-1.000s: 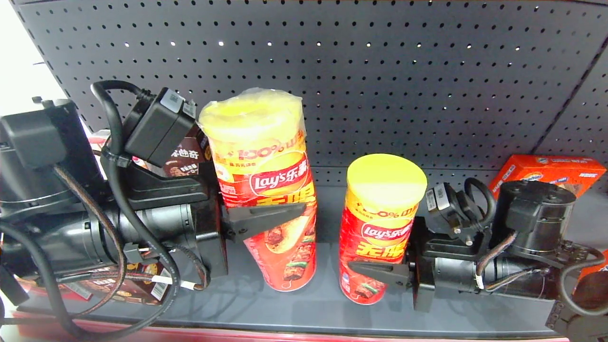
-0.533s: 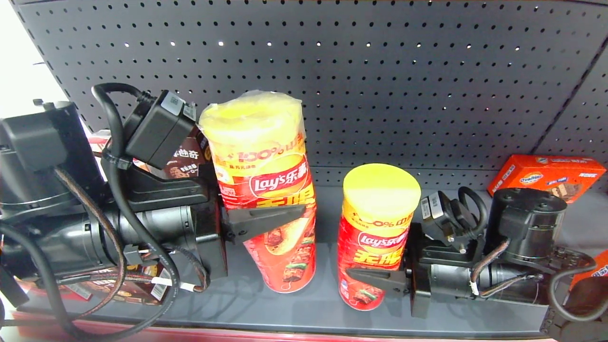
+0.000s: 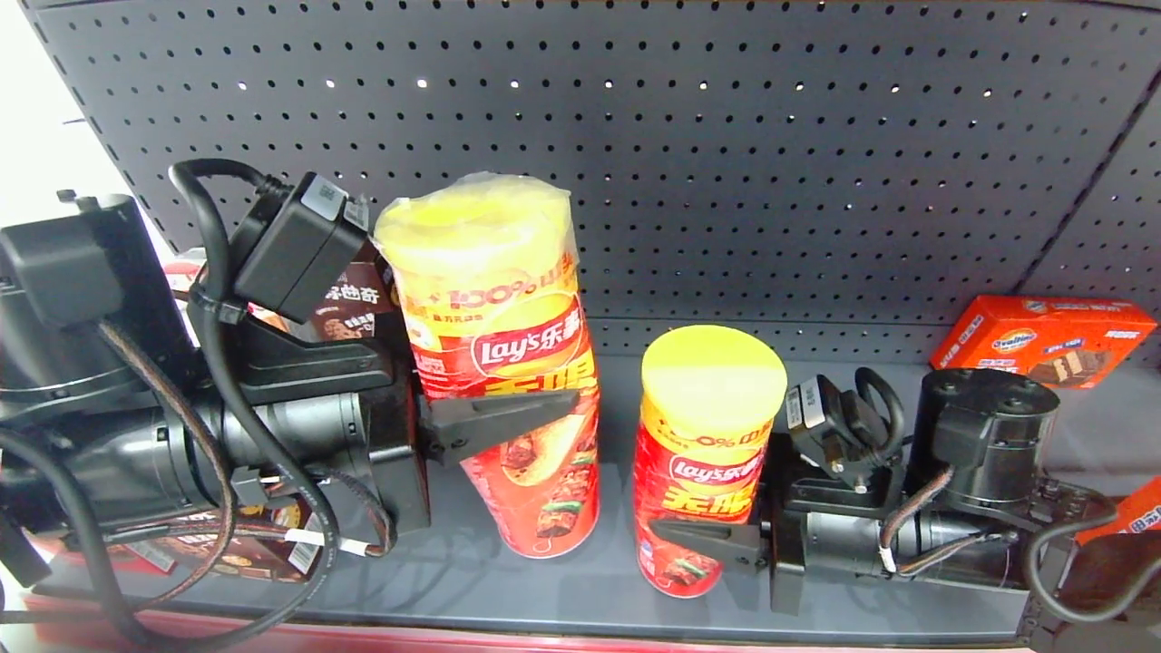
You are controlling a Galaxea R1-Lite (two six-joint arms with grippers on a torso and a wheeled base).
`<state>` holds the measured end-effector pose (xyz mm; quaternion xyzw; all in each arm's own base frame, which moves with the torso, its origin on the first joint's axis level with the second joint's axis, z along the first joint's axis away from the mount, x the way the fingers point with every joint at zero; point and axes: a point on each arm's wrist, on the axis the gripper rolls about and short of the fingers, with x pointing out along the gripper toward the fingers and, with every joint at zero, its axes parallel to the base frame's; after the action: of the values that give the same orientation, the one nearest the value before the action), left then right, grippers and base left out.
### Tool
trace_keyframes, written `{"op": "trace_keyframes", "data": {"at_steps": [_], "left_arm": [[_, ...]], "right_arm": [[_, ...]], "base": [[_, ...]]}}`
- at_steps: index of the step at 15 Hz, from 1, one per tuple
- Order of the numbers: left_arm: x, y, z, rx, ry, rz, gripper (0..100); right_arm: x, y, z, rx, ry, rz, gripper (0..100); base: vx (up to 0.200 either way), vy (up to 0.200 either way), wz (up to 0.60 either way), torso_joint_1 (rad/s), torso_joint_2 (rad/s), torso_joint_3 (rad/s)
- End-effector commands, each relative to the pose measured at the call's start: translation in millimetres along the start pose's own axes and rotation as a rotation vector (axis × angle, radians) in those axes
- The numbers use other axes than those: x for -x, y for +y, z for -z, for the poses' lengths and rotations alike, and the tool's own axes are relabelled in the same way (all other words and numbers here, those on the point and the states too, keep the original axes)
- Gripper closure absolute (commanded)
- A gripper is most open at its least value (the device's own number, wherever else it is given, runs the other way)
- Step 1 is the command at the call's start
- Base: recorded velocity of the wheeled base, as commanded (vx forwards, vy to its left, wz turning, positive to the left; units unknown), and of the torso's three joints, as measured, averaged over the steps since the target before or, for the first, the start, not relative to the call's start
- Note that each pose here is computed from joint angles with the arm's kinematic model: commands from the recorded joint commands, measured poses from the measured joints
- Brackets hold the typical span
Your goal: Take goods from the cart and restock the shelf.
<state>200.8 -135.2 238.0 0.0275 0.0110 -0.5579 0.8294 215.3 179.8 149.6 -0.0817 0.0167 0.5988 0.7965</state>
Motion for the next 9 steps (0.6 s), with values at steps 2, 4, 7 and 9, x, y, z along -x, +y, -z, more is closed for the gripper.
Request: {"op": "trace_keyframes", "data": {"at_steps": [2, 4, 7, 9], "left_arm": [[0, -0.3, -0.6, -0.002, -0.002, 0.0, 100], [1, -0.6, -0.6, -0.002, -0.002, 0.0, 100], [1, -0.8, 0.6, 0.0, 0.0, 0.0, 100], [4, -2.2, -2.1, -0.005, -0.008, -0.002, 100]], "right_arm": [[0, 3, 2, -0.003, 0.008, -0.006, 0], [9, 7, -2, 0.007, 0.004, 0.029, 0], [44, 20, -15, 0.031, -0.034, 0.087, 0], [70, 29, -24, 0.059, -0.071, 0.141, 0]], "base": [[0.0, 0.0, 0.0, 0.0, 0.0, 0.0], [0.0, 0.0, 0.0, 0.0, 0.0, 0.0], [0.0, 0.0, 0.0, 0.0, 0.0, 0.0], [0.0, 0.0, 0.0, 0.0, 0.0, 0.0]]}}
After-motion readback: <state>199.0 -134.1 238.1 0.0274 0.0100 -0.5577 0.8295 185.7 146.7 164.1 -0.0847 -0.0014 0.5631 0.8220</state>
